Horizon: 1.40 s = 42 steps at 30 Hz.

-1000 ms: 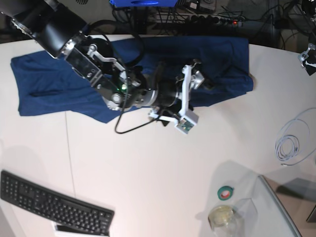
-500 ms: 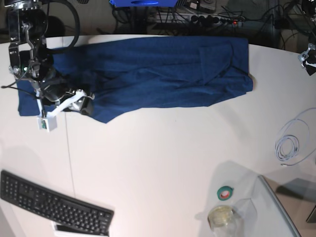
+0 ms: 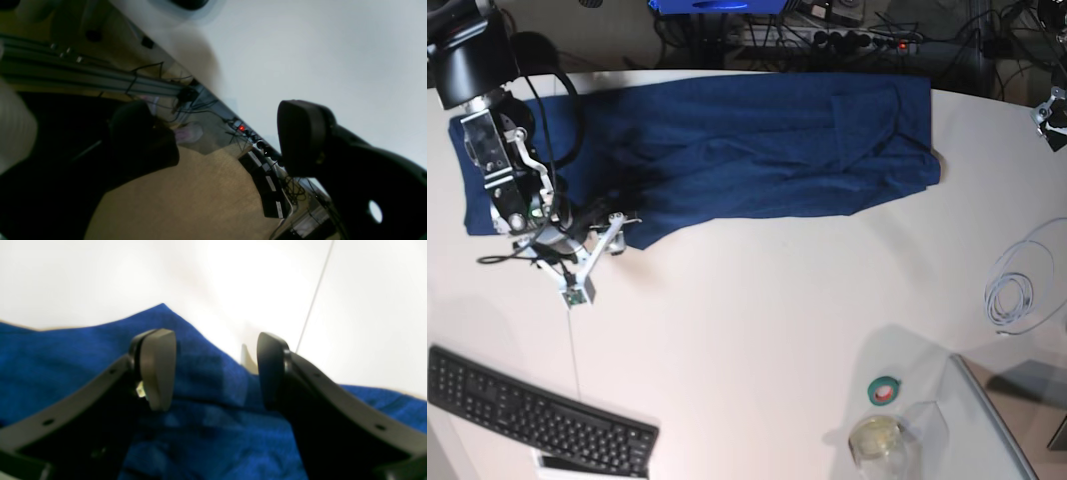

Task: Layout the t-shirt on the table in an organized manner, then fold the t-shirt properly
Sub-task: 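Grasp the end of the folded shirt strip with the right gripper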

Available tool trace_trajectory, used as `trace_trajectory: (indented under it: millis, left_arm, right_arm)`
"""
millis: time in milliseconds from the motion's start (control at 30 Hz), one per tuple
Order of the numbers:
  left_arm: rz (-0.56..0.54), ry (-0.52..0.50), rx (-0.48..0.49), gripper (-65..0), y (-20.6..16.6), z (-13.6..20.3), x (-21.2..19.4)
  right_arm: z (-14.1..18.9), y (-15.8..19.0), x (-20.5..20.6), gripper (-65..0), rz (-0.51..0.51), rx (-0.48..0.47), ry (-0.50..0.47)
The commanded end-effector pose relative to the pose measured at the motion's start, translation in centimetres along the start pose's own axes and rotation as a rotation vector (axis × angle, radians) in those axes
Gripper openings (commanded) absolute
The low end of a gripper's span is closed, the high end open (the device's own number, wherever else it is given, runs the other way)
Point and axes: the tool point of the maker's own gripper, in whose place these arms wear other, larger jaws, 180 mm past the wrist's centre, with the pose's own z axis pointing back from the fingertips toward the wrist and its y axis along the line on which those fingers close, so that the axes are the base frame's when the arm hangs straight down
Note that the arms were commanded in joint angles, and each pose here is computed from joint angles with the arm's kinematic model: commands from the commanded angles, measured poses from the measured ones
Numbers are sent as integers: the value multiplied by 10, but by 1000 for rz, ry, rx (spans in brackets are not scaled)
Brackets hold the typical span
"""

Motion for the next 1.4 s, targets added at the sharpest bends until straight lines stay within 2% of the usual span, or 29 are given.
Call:
trace_trajectory:
  millis: [0, 167, 300, 900, 967, 1033, 1067, 1200, 1367]
  left_arm:
    - [-14, -43, 25, -81, 10, 4, 16]
    - [-14, -43, 25, -81, 10, 4, 16]
    - [-12, -34, 24, -81, 8, 3, 11]
    - [-7, -36, 21, -81, 7, 3, 12]
    - [-7, -36, 21, -81, 7, 3, 12]
    - [-7, -36, 21, -81, 7, 3, 12]
    - [-7, -36, 21, -81, 7, 3, 12]
    - [-7, -36, 21, -81, 7, 3, 12]
    - [-6, -37, 21, -81, 6, 3, 12]
  right_arm:
    - [-1, 7, 31, -290, 7, 17, -67]
    - [-21, 20, 44, -290, -3, 28, -35]
    - [-35, 19, 40, -290, -25, 20, 11]
    - [-45, 16, 11, -302, -53, 12, 90]
    - [-45, 15, 12, -392, -59, 12, 88]
    - [-45, 15, 12, -545, -61, 13, 89]
    - [-44, 16, 13, -599, -60, 14, 86]
    - [-40, 23, 15, -617, -56, 31, 65]
    - [-14, 40, 16, -630, -40, 75, 43]
